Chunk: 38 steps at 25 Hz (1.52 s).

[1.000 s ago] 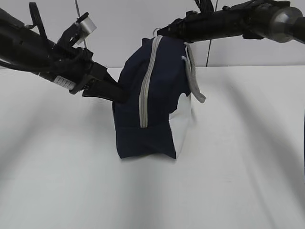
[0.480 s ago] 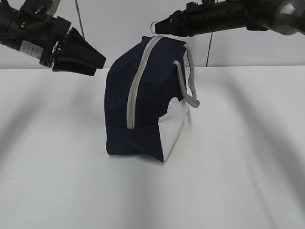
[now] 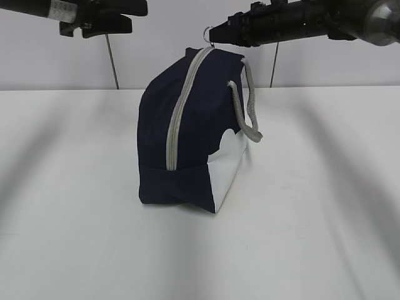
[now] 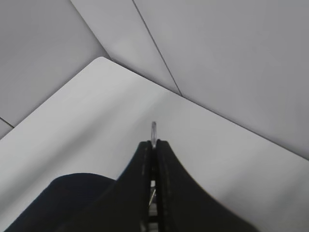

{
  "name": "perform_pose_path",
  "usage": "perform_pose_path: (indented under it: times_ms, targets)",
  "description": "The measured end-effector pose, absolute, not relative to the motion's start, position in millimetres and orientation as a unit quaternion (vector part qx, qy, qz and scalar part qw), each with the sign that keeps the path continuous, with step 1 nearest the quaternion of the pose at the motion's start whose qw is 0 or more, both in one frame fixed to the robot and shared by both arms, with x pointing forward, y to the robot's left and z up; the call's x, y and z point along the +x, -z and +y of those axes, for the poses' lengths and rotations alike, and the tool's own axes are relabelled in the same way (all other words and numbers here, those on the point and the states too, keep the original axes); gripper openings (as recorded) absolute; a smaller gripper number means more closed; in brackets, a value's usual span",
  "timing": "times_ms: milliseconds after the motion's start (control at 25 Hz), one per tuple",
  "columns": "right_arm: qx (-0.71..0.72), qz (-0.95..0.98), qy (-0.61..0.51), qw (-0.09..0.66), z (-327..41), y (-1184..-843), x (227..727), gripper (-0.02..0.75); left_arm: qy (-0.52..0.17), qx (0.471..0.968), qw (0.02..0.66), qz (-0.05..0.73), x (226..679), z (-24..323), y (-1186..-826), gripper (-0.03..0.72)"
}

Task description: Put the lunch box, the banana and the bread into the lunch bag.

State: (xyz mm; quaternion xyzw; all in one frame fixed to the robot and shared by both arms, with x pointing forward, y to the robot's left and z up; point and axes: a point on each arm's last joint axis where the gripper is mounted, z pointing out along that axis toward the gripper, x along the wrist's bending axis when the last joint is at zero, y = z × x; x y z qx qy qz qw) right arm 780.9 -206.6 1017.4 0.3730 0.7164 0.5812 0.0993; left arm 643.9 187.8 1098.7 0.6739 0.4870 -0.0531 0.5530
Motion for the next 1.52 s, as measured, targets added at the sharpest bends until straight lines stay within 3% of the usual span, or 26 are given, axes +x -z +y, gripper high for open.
perform_pose_path:
  times_ms: [360, 840, 1520]
  targets:
    - [0.378, 0.713, -0.581, 0.102, -208.3, -1017.5, 781.8, -0.016, 0.089, 0.66, 0.55, 0.503, 692.1, 150.3, -1044.9, 0.388]
    - [0.381, 0.711, -0.581, 0.106, -212.3, -1017.5, 782.7, -0.016, 0.116, 0.645, 0.563, 0.504, 704.9, 121.0, -1026.2, 0.361]
    - [0.381, 0.711, -0.581, 0.106, -212.3, -1017.5, 782.7, -0.016, 0.11, 0.646, 0.559, 0.509, 706.2, 114.7, -1019.9, 0.308]
